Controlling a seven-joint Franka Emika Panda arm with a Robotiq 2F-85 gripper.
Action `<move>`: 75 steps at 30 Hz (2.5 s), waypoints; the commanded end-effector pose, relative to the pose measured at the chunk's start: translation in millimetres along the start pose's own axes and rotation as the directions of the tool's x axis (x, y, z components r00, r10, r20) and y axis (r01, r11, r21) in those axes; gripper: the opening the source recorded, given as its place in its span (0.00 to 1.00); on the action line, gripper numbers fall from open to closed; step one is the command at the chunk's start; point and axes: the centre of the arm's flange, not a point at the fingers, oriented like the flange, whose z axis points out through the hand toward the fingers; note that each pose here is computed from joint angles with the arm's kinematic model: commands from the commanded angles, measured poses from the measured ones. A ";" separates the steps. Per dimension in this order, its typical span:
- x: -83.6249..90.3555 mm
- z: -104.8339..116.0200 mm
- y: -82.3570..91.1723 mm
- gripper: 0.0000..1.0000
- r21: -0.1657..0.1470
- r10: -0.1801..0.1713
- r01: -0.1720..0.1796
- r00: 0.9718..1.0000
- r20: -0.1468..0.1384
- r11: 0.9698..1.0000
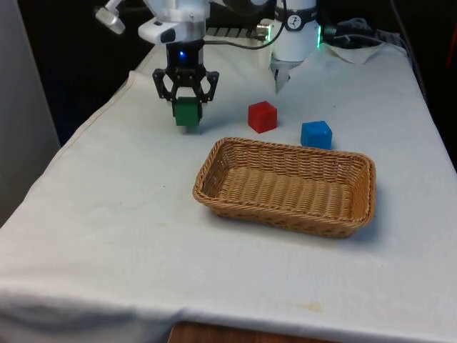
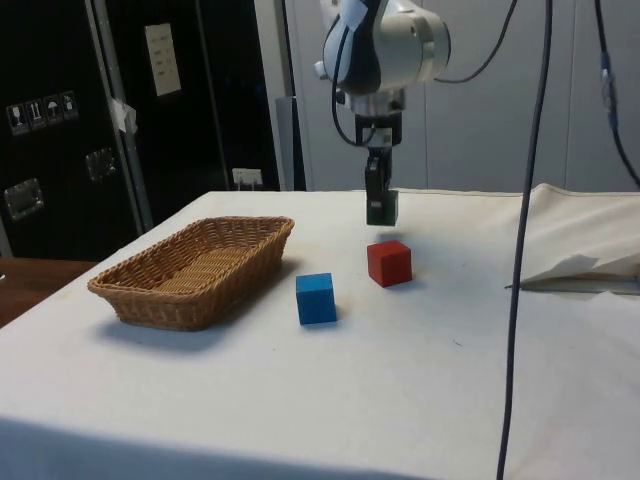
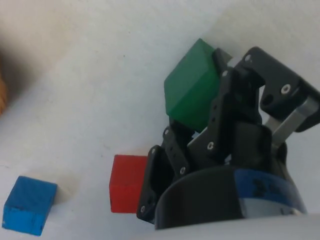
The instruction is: Pick up exactly two blocks and place them into the basket.
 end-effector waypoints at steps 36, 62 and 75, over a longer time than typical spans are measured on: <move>66.0 -105.7 -55.6 0.03 0.025 0.009 -0.007 0.994 -0.106 1.000; 105.6 -141.5 -122.9 0.03 0.084 -0.010 0.013 0.999 -0.031 0.996; 146.5 -147.5 -140.1 0.03 0.084 -0.019 0.020 1.000 -0.022 0.996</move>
